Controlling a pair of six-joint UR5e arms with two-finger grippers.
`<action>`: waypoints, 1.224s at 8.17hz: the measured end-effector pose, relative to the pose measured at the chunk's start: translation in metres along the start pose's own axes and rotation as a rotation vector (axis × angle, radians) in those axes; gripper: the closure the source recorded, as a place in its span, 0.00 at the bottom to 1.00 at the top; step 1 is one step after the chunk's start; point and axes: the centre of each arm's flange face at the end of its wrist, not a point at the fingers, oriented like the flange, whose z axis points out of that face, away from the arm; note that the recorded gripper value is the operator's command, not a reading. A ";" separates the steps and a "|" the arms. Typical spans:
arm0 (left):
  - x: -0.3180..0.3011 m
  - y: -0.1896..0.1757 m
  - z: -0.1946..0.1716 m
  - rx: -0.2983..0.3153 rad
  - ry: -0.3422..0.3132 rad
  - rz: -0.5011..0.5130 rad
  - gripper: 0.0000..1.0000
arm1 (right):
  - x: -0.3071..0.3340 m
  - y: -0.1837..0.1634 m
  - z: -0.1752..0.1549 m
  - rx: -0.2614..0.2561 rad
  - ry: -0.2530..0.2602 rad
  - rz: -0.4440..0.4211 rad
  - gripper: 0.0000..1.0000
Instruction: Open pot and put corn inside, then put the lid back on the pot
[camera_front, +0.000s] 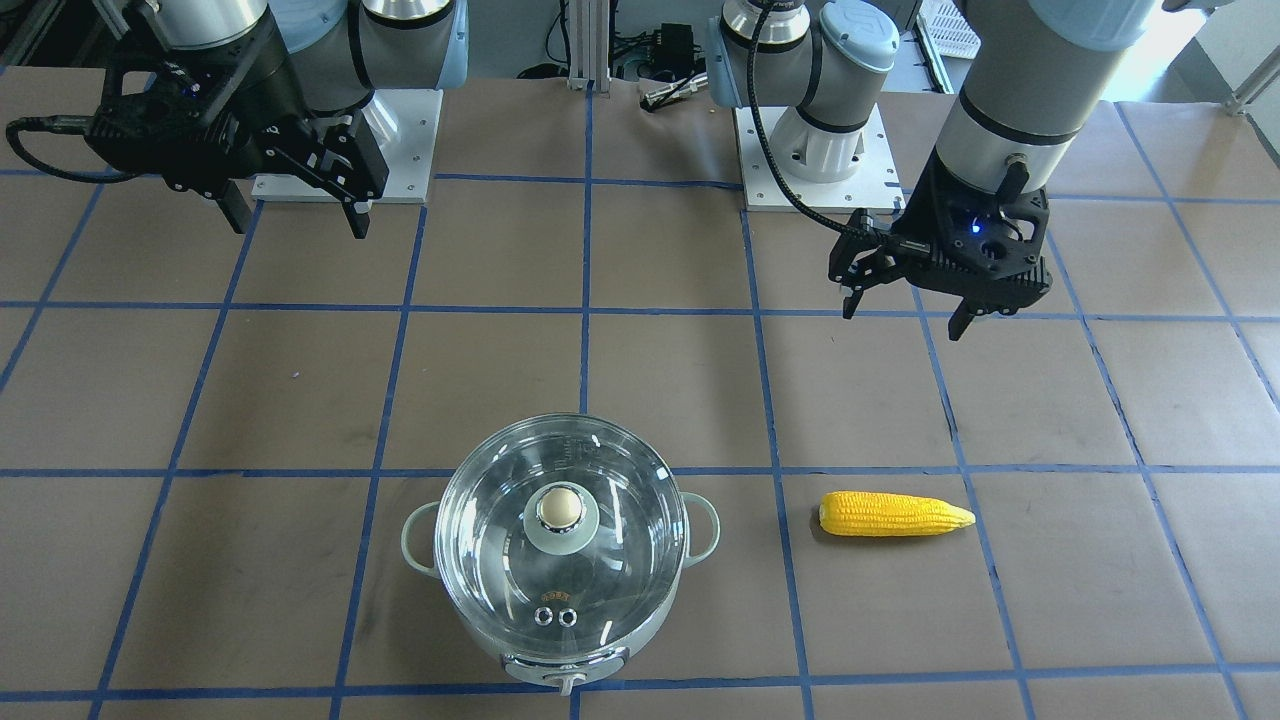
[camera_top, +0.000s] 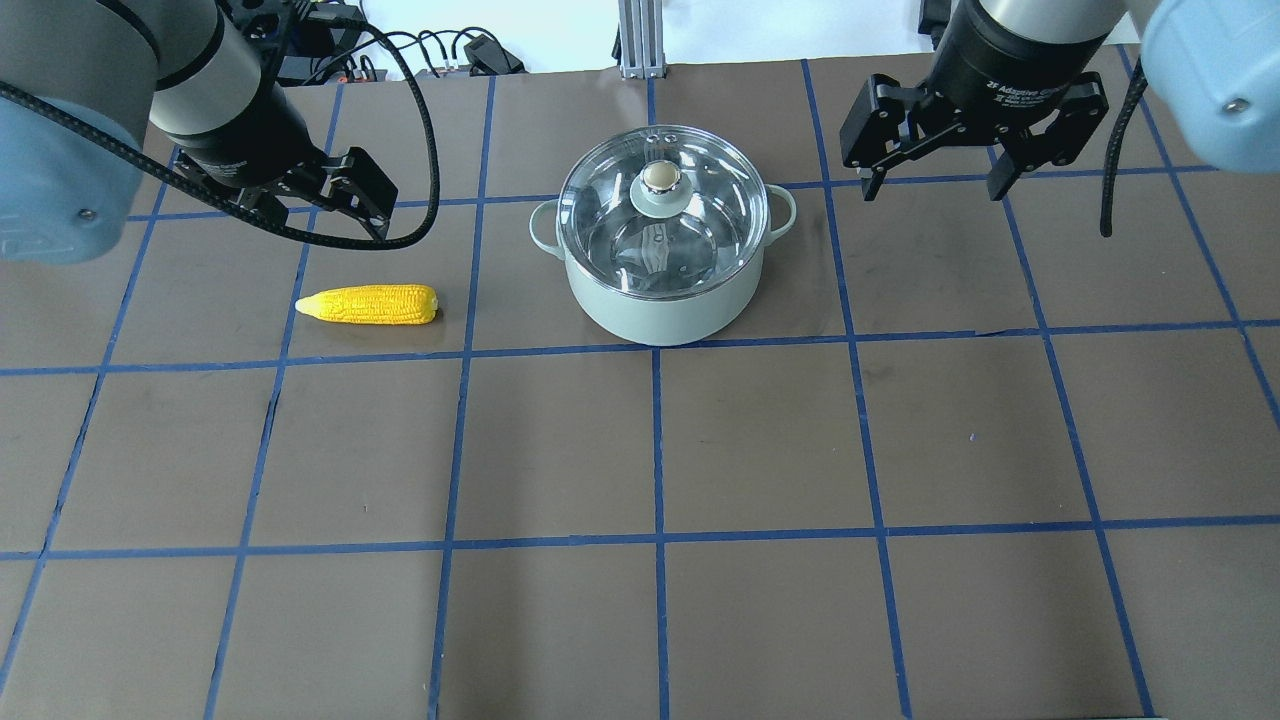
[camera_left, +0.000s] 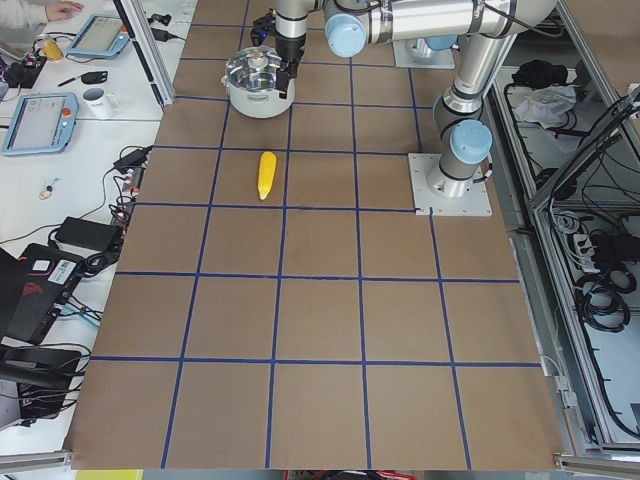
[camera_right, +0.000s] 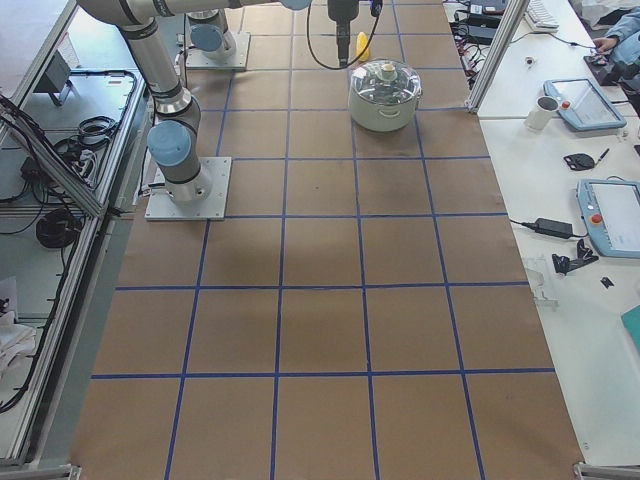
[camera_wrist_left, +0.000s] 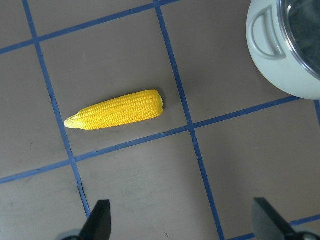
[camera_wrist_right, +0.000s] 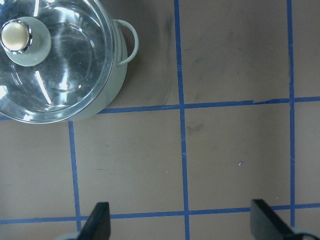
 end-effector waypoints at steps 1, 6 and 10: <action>-0.017 -0.001 0.006 -0.001 0.010 0.060 0.00 | -0.001 -0.001 0.001 -0.001 -0.001 -0.001 0.00; -0.095 -0.013 0.063 -0.035 0.081 0.423 0.00 | -0.028 -0.077 0.029 0.054 -0.010 0.028 0.00; -0.119 -0.037 0.133 -0.017 0.137 0.750 0.00 | -0.147 -0.113 0.113 0.139 -0.060 0.129 0.00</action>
